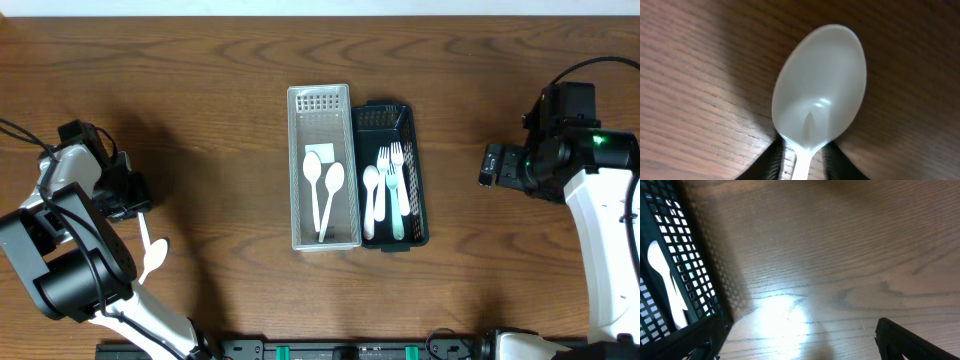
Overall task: Pack container
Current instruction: 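Move the left gripper to a white spoon on the left and grasp it, then carry the spoon into the clear basket and release it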
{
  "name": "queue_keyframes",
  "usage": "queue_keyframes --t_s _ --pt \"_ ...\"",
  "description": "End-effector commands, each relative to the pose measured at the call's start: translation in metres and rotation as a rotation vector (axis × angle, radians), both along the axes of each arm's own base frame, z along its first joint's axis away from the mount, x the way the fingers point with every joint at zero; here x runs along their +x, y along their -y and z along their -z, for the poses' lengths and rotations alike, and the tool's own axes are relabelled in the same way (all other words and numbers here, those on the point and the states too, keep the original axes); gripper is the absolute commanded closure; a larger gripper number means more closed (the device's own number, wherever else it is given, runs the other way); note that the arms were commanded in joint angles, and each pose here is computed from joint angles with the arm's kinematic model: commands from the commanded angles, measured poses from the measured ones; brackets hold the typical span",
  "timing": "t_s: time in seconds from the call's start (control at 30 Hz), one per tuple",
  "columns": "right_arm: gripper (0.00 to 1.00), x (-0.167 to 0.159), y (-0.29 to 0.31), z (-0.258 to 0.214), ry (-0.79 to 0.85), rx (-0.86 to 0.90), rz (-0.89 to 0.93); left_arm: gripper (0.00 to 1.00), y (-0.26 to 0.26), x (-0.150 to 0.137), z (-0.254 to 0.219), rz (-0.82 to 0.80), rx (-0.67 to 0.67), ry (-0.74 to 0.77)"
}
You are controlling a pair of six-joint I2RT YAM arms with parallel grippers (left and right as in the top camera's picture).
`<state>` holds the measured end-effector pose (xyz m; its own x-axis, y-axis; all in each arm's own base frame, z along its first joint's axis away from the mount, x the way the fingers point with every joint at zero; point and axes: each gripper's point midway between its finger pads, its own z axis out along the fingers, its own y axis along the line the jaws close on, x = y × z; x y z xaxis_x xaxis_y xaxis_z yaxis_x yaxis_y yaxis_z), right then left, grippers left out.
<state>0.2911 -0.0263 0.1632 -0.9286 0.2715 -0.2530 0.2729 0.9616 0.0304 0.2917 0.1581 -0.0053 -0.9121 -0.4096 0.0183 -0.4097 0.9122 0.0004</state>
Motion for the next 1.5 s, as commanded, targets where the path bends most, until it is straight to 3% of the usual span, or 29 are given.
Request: queue_keyframes --t_s 0.0,0.3,0.63,0.9,1.13,1.3,1.47 --pt "0.01 0.000 0.002 -0.001 0.003 -0.001 -0.006 0.78 -0.001 -0.008 0.012 0.003 -0.004 -0.046" --pt "0.01 -0.001 0.002 -0.001 0.001 -0.002 -0.010 0.94 -0.001 -0.008 0.011 0.000 -0.003 -0.045" --pt "0.01 -0.001 0.002 -0.001 0.000 -0.003 -0.013 0.94 -0.002 0.009 -0.004 -0.077 -0.021 0.010" --pt "0.01 -0.001 0.002 -0.001 0.001 -0.002 -0.013 0.94 0.023 0.043 -0.071 -0.049 -0.045 0.135" --pt "0.01 -0.001 0.002 -0.001 0.001 -0.001 -0.013 0.94 0.105 0.060 -0.154 0.194 -0.001 0.329" --pt "0.01 -0.001 0.002 -0.001 0.001 -0.001 -0.013 0.94 0.193 0.049 -0.196 0.415 -0.020 0.434" --pt "0.01 -0.001 0.002 -0.001 0.001 -0.001 -0.013 0.94 0.269 0.030 -0.203 0.561 -0.086 0.450"
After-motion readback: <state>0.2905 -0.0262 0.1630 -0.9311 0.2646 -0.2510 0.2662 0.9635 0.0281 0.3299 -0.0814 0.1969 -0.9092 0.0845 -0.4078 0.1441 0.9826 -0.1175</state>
